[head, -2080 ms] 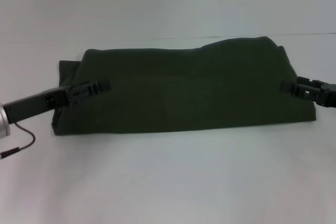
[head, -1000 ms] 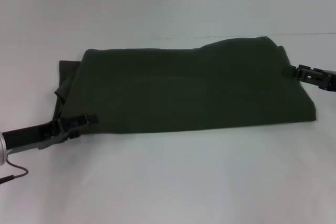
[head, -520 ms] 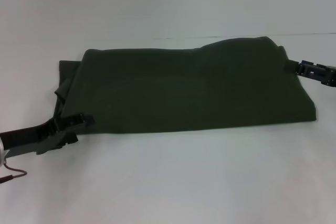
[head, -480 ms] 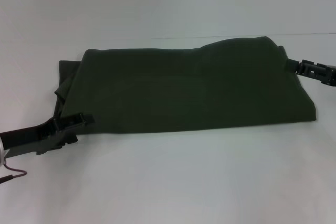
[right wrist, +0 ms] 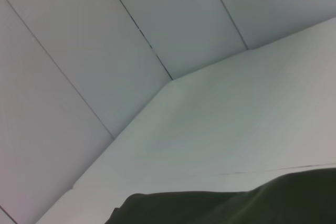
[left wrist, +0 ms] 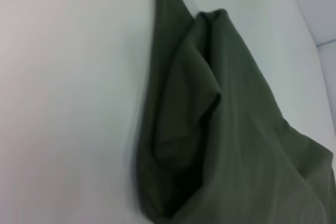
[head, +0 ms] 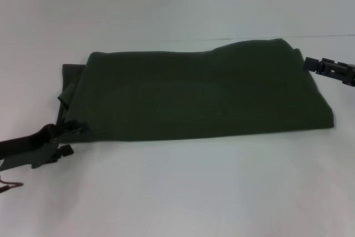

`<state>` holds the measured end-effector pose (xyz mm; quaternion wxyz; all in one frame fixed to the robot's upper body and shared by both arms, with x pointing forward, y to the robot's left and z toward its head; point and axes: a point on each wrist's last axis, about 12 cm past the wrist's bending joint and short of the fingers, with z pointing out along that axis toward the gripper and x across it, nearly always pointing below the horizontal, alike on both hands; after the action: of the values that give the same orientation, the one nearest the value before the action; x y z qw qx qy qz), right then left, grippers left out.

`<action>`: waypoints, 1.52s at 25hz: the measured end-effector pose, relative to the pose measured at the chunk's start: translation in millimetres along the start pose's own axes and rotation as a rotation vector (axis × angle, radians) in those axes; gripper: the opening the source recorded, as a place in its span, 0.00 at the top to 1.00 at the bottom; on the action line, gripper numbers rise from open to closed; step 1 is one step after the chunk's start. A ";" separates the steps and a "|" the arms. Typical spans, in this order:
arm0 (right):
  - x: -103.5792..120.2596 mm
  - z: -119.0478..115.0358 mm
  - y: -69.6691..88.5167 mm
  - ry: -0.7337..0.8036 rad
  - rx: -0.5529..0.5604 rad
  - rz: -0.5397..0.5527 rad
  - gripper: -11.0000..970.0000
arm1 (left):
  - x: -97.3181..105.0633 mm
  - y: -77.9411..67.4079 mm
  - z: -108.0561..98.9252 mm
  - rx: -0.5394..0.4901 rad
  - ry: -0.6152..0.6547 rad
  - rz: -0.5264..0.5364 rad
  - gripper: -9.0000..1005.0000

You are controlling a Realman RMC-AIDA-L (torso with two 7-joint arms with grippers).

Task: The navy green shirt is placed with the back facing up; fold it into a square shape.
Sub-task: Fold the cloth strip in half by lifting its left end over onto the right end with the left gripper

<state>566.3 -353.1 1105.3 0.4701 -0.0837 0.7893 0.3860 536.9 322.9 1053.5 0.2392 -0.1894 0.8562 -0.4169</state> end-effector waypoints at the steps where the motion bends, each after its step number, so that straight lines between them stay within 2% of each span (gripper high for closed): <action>1: -0.6 0.5 0.2 -0.001 -0.001 -0.001 0.06 | -0.1 1.3 -0.5 -0.006 -0.005 -0.007 0.13; 11: -3.8 3.6 1.5 -0.004 -0.008 -0.007 0.06 | -1.1 3.7 -0.4 -0.025 -0.013 -0.014 0.13; 38: -3.8 1.3 1.1 -0.027 -0.007 0.004 0.06 | -10.7 -0.7 9.2 -0.041 -0.031 0.007 0.13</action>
<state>568.8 -352.4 1108.6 0.4794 -0.0785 0.7818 0.3908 550.9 322.3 1051.8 0.2497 -0.1977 0.8615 -0.3953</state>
